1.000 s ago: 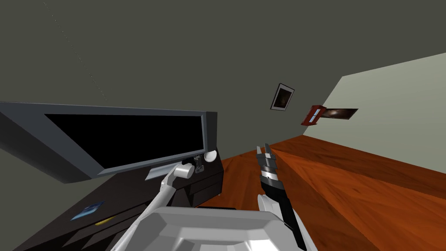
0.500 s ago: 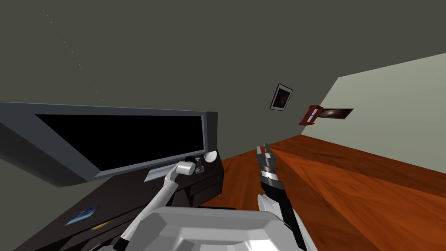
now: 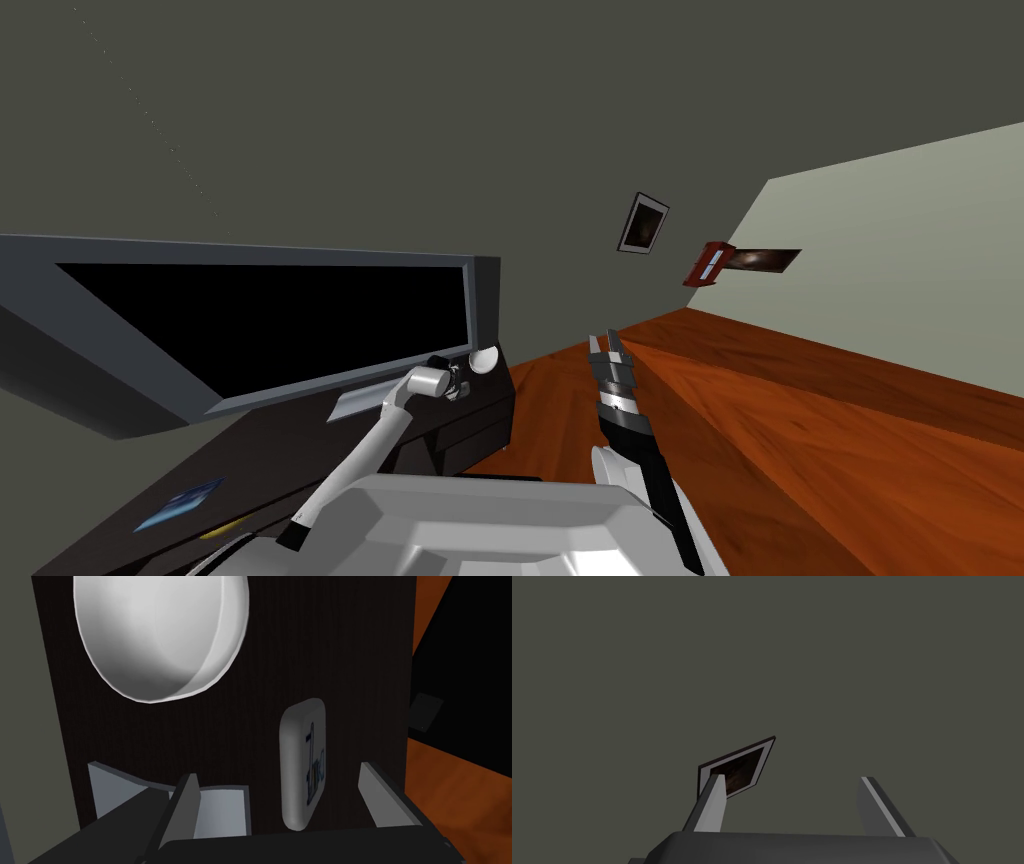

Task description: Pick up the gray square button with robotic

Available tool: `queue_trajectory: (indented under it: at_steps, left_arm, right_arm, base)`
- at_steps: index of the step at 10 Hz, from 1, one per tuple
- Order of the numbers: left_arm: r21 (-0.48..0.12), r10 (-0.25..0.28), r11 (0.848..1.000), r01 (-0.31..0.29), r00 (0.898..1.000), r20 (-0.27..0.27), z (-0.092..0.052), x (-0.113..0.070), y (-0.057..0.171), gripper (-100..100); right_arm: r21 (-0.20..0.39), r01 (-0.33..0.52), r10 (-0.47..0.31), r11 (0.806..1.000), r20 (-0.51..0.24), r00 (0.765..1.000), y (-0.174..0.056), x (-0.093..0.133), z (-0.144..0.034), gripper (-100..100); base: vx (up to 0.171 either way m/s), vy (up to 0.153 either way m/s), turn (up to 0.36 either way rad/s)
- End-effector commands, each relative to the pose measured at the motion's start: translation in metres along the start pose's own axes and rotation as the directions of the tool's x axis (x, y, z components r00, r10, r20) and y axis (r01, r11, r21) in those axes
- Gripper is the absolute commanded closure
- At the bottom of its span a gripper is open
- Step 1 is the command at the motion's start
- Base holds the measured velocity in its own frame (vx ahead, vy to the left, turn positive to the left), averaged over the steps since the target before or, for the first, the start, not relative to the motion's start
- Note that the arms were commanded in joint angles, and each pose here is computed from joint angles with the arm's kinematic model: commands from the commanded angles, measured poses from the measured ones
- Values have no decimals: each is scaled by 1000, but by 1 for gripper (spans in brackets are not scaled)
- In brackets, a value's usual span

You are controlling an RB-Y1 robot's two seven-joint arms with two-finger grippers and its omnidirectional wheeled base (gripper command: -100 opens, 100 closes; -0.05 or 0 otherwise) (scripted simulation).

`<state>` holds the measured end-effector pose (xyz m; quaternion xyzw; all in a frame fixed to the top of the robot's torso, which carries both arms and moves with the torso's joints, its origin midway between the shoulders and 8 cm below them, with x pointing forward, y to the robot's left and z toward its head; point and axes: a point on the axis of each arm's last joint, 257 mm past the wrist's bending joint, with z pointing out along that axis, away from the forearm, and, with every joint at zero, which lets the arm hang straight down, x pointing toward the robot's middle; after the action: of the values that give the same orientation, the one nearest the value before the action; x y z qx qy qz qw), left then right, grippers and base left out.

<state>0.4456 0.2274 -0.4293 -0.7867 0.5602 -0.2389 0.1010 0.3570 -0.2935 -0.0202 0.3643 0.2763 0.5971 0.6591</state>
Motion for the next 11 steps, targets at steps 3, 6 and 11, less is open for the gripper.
queue_trajectory:
  at_steps: [3, 6, 11]
  left_arm:
    - [-100, -24, 995, 30, 998, 56, 3, -14, 16, -100]
    - [-123, -28, 992, 37, 997, 72, 2, -18, 19, -100]
    - [-120, -30, 992, 39, 997, 74, 12, -22, 25, -100]
  right_arm:
    - [0, 0, 0, 1000, 0, 1000, 0, 0, 0, 0]
    - [0, 0, 0, 1000, 0, 1000, 0, 0, 0, 0]
    - [0, 0, 0, 1000, 0, 1000, 0, 0, 0, 0]
  base:
    - [-5, 15, -31]
    - [-5, 6, -18]
    - [0, 0, 0]
